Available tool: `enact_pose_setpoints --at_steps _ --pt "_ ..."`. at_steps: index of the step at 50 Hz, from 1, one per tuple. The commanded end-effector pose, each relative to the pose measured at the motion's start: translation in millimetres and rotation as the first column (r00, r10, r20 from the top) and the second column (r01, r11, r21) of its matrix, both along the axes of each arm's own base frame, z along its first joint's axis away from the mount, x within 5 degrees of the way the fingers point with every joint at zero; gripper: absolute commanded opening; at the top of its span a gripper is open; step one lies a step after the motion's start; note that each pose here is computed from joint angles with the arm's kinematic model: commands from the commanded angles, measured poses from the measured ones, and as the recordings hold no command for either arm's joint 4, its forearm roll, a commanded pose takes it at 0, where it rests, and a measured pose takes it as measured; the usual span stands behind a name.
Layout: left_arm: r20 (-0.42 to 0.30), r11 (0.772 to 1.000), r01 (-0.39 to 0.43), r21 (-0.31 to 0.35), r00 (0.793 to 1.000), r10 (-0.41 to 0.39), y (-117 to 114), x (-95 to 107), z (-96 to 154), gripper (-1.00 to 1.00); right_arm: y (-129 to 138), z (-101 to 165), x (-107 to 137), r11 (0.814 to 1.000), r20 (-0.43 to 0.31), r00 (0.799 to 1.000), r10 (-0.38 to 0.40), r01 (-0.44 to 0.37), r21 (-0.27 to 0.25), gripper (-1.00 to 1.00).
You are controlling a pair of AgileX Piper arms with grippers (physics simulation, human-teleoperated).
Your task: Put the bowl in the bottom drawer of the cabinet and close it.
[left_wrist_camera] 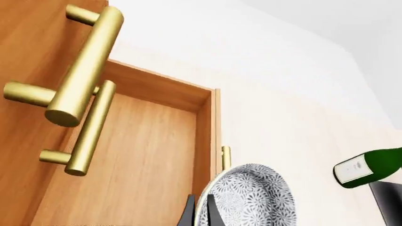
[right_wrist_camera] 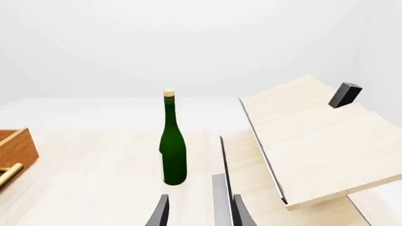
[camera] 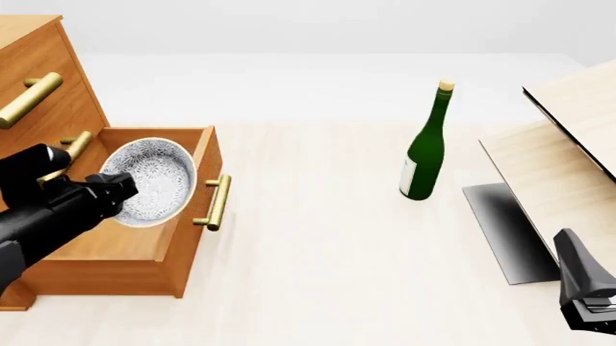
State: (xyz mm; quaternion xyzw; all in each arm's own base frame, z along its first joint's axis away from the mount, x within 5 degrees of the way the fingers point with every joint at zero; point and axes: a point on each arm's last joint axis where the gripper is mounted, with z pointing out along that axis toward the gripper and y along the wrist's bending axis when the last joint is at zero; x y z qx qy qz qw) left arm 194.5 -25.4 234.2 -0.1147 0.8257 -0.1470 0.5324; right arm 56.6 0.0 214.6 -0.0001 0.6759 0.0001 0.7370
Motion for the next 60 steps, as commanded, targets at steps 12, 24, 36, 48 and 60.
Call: enact_pose_setpoints --at_steps 12,24,36,48,60 --pt "0.007 0.993 -0.104 -0.056 0.994 0.105 16 5 -6 -1.00 0 0 0 1.000 0.000 1.000 0.000 0.000 0.000 1.00" --pt "-0.001 0.985 -0.155 -0.073 0.988 0.155 24 6 -12 -1.00 0 0 0 1.000 0.000 1.000 0.000 0.000 0.000 1.00" --pt "-0.016 0.977 -0.195 -0.086 0.981 0.194 31 7 -18 -1.00 0 0 0 1.000 0.000 1.000 0.000 0.000 0.000 1.00" --pt "-0.033 0.969 -0.229 -0.095 0.973 0.227 37 11 -27 -1.00 0 0 0 1.000 0.000 1.000 0.000 0.000 0.000 1.00" --pt "-0.054 0.961 -0.258 -0.097 0.966 0.253 43 19 -32 -1.00 0 0 0 1.000 0.000 1.000 0.000 0.000 0.000 1.00"
